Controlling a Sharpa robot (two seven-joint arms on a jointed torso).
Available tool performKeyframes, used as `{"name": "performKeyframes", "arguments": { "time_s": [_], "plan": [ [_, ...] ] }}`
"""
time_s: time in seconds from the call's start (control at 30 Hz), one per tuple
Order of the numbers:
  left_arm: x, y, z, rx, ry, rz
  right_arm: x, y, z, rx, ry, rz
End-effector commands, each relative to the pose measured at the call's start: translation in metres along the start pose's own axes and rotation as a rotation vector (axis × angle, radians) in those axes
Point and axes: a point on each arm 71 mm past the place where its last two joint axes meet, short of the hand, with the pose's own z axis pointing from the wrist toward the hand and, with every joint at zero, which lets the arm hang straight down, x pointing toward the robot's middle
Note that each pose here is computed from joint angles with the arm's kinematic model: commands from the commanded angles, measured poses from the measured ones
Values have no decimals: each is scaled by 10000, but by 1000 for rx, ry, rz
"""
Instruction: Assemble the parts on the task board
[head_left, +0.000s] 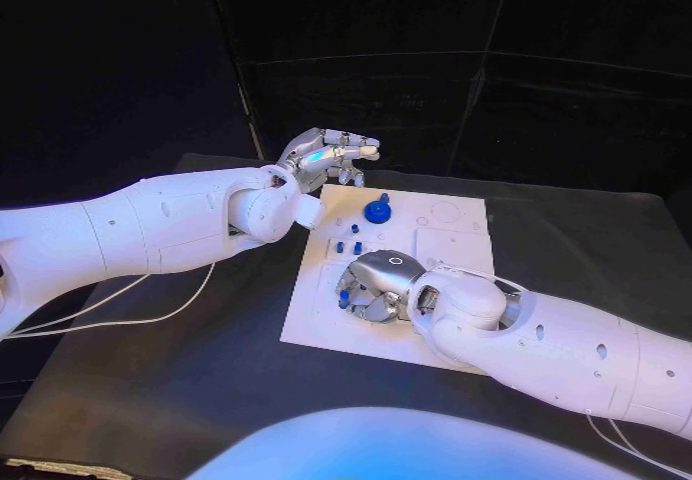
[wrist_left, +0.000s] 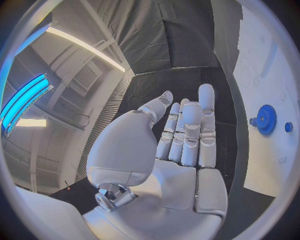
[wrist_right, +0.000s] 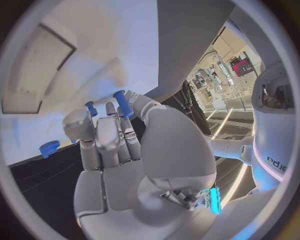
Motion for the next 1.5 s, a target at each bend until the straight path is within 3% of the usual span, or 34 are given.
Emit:
{"name": "performKeyframes", "arguments": {
  "time_s": [0.03, 0.3, 0.6, 0.73, 0.93, 1.03, 1.23, 1.5],
  "plan": [
    [-9, -13, 2, 1, 4, -4, -53, 21, -8, -11, -61, 3],
    [-23, -11, 1, -2, -3, -1, -132, 55, -90, -36, -159, 32],
    [-33, -8, 0, -4, -6, 0, -279, -18, -395, -25, -248, 87],
    [-48, -10, -10, -4, -6, 0, -481, -229, -610, 50, -276, 145],
    [-85, -15, -31, -4, -12, 1, -703, -677, -1085, 259, -294, 292],
    [-90, -17, -41, -4, -13, 2, -715, -846, -1277, 354, -288, 359],
    [-111, -22, -60, -3, -17, 3, -709, -1066, -1562, 473, -277, 408],
    [-119, -21, -64, -2, -17, 3, -536, -1175, -1720, 561, -221, 367]
  ]
}}
